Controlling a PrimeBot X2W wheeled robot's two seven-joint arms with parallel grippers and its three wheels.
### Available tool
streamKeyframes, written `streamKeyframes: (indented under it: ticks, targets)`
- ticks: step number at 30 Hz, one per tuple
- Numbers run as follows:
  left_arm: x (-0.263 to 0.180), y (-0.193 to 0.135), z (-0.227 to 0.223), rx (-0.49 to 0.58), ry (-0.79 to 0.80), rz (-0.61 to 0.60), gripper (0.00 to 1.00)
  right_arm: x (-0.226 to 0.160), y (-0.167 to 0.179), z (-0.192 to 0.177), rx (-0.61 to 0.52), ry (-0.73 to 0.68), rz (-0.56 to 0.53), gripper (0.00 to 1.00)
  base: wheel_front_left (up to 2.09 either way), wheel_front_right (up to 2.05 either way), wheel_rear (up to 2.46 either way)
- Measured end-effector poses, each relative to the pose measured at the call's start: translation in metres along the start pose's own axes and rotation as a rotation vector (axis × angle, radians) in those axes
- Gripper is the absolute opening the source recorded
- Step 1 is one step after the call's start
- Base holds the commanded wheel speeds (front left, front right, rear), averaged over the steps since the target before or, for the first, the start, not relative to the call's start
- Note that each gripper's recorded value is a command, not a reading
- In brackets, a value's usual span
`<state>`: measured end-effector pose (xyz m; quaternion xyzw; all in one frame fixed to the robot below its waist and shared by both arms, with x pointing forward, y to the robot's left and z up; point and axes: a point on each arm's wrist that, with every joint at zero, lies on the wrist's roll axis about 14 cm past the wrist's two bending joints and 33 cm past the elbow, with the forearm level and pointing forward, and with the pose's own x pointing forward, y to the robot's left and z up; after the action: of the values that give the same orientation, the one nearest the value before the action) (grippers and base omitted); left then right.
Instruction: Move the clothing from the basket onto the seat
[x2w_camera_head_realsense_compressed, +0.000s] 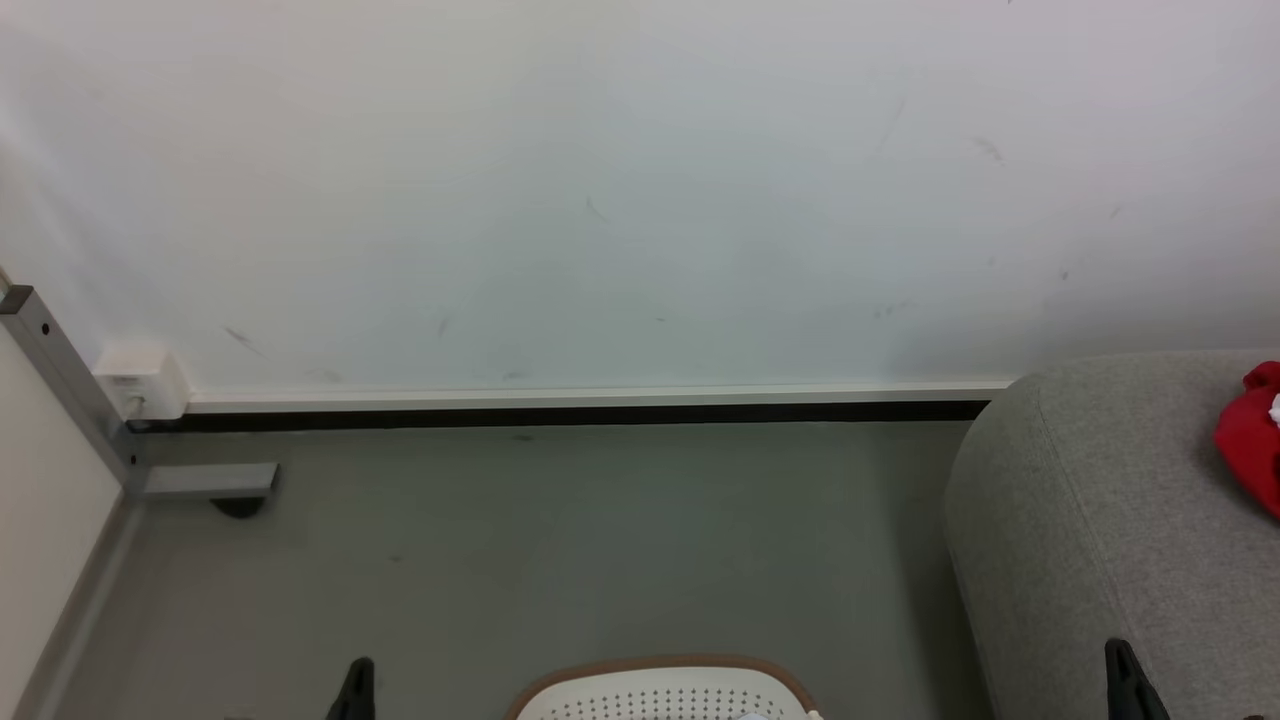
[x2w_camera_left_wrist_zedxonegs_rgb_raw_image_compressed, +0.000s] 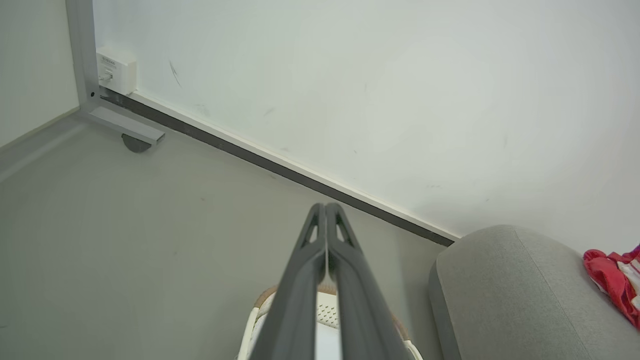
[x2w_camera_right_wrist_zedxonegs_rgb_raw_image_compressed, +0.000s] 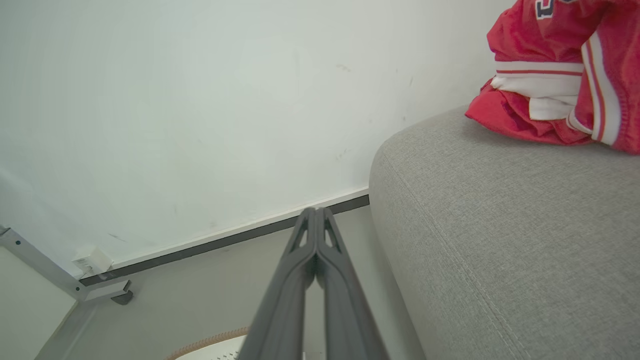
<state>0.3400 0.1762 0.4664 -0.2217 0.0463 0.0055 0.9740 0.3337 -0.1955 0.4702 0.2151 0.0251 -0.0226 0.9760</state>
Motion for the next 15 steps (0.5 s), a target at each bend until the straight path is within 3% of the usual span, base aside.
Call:
streamKeyframes:
  ticks: [15]
  targets:
    - [0.0097,0.0037,0.0091,-0.234,-0.003,0.022,0.00,0.0099,-0.0016,0.0063,0.238,-0.003,-0.024,0.00,0.00,0.00,0.00]
